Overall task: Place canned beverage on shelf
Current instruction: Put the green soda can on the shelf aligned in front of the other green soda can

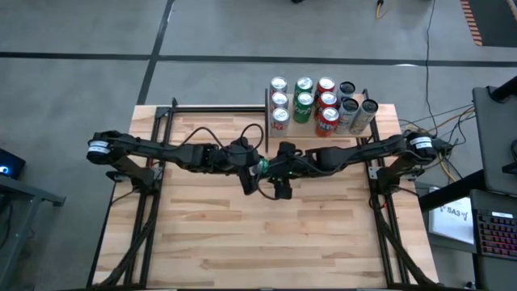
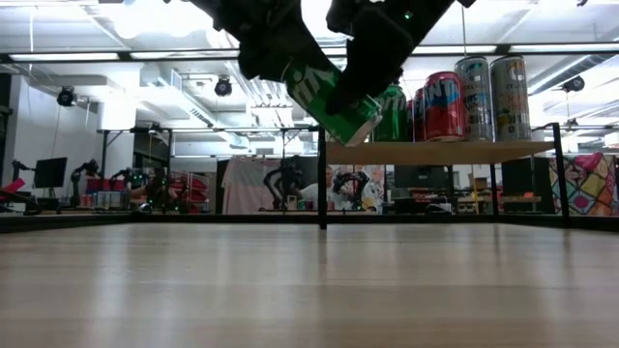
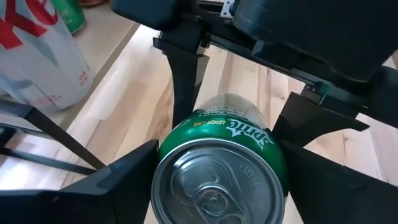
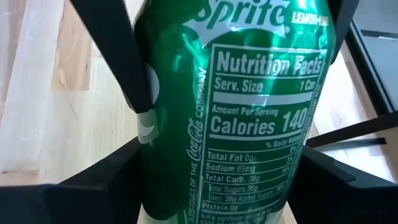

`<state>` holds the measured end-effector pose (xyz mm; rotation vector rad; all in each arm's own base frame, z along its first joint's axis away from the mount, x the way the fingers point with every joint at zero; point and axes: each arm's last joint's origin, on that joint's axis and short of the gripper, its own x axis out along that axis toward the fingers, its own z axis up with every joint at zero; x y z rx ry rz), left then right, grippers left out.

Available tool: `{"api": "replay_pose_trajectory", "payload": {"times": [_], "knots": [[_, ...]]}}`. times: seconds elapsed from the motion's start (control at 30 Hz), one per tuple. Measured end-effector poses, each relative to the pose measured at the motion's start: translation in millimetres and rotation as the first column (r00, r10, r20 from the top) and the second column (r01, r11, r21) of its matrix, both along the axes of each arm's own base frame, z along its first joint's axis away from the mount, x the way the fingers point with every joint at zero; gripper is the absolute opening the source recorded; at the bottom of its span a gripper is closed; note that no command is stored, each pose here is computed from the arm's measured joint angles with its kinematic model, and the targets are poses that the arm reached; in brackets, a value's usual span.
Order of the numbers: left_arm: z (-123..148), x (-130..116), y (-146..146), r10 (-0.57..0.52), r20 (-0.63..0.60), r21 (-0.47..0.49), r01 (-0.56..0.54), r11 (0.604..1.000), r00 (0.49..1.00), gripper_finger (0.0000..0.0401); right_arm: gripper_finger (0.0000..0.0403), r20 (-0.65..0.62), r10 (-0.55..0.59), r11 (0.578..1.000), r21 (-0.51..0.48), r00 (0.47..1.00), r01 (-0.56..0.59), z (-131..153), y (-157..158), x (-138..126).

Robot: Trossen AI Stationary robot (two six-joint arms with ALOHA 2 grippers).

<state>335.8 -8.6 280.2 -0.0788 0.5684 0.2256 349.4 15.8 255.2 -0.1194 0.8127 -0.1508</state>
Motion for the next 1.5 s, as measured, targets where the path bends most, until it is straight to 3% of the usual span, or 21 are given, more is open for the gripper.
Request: {"api": "replay_pose_trajectory", "payload": {"times": [0.17, 0.3, 0.5, 0.63, 0.73, 0.83, 0.97, 1.07, 1.5], "knots": [[4, 0, 0, -0.038, 0.02, 0.035, 0.038, 0.999, 0.999, 0.032, 0.0284, 0.015, 0.018, 1.0, -0.013, 1.0, -0.018, 3, -1, -9], [20, -6, -1, -0.085, 0.083, 0.064, 0.08, 0.995, 0.993, 0.0328, 0.0284, 0.005, 0.015, 1.0, 0.008, 1.0, -0.015, -2, -1, -32], [41, -19, -1, -0.167, 0.16, 0.159, 0.142, 0.977, 0.973, 0.0324, 0.0284, 0.255, -0.008, 0.999, 0.032, 0.967, -0.001, 1, -4, -65], [38, -22, -4, -0.271, 0.254, 0.19, 0.227, 0.955, 0.929, 0.0317, 0.0284, 0.456, 0.058, 0.998, -0.025, 0.888, -0.052, 3, -4, -79], [31, -30, -4, -0.274, 0.301, 0.191, 0.224, 0.956, 0.913, 0.0313, 0.0284, 0.547, 0.08, 0.997, -0.058, 0.834, -0.058, 8, -4, -86], [26, -39, -3, -0.268, 0.411, 0.207, 0.198, 0.958, 0.871, 0.0312, 0.0284, 0.571, 0.107, 0.994, -0.055, 0.814, -0.092, 3, -4, -89], [14, -45, -3, -0.262, 0.6, 0.236, 0.146, 0.961, 0.756, 0.0313, 0.0284, 0.639, 0.158, 0.987, -0.093, 0.753, -0.128, -1, -2, -86], [4, -47, -2, -0.257, 0.663, 0.243, 0.122, 0.962, 0.703, 0.0313, 0.0284, 0.66, 0.158, 0.987, -0.101, 0.734, -0.121, -1, -2, -83], [-16, -9, -4, -0.248, 0.659, 0.228, 0.126, 0.966, 0.71, 0.0313, 0.0284, 0.639, 0.16, 0.987, -0.099, 0.752, -0.127, -5, -1, -80]]}}
